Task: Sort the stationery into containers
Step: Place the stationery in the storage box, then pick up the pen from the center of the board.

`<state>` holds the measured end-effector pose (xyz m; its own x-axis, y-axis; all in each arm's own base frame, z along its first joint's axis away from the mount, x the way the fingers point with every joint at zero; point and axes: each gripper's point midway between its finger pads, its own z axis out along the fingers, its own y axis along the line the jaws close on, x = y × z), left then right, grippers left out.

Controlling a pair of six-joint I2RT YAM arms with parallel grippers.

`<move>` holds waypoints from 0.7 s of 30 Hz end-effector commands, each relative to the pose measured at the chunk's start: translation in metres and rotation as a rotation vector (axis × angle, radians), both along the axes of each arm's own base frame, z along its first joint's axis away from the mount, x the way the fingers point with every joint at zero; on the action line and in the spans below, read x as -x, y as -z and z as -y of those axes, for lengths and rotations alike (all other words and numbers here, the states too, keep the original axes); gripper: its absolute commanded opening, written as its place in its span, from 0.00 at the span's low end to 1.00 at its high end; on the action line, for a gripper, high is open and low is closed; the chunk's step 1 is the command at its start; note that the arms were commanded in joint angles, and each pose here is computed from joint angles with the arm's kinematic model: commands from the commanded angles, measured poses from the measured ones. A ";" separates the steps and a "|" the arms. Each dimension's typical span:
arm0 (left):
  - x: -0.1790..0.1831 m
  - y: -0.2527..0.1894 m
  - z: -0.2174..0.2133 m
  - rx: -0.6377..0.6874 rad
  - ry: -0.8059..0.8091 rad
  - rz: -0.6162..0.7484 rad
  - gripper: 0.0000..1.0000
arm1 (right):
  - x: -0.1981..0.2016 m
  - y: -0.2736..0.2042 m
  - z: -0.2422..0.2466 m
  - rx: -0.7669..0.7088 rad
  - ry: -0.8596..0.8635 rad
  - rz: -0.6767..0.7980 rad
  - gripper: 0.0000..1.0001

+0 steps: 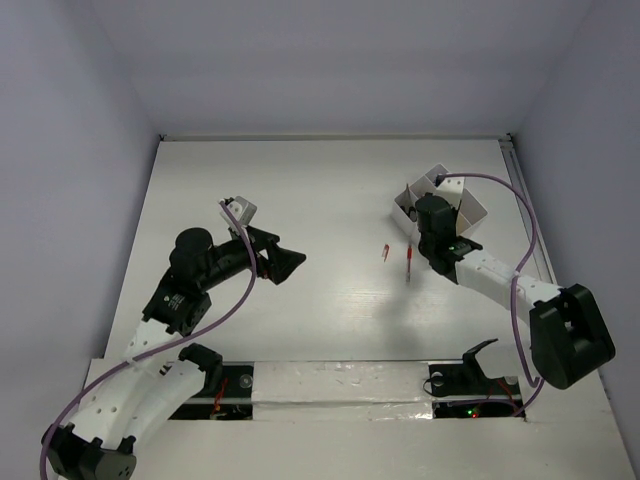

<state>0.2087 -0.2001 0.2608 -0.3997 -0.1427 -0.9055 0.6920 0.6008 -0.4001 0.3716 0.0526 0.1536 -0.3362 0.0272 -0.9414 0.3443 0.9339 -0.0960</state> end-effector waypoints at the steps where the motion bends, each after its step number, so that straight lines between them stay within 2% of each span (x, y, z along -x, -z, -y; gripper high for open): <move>1: 0.001 -0.026 0.002 0.025 0.015 0.072 0.99 | -0.001 -0.005 0.002 -0.032 0.021 0.015 0.52; 4: 0.000 -0.026 0.002 0.024 0.013 0.071 0.99 | -0.001 -0.017 -0.001 -0.046 0.003 0.023 0.63; 8: 0.000 -0.027 0.002 0.025 0.010 0.074 0.99 | 0.005 -0.035 -0.003 -0.076 -0.013 0.029 0.63; 14: -0.001 -0.022 0.000 0.012 -0.005 0.054 0.99 | 0.045 -0.036 -0.025 -0.277 -0.125 -0.044 0.50; 15: -0.002 -0.022 -0.001 0.011 -0.009 0.054 0.99 | 0.058 -0.020 -0.034 -0.304 -0.166 -0.097 0.48; 17: -0.003 -0.022 -0.001 0.010 -0.014 0.053 0.99 | 0.074 -0.012 -0.053 -0.389 -0.242 -0.110 0.38; 21: -0.005 -0.020 -0.001 0.005 -0.015 0.043 0.99 | 0.102 0.025 -0.073 -0.433 -0.313 -0.191 0.29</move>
<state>0.2105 -0.1981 0.2549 -0.4188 -0.1358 -0.8979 0.6724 0.6181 -0.4072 0.2989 0.1009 0.1690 -0.4142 0.2658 -0.8705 0.1167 0.9640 0.2388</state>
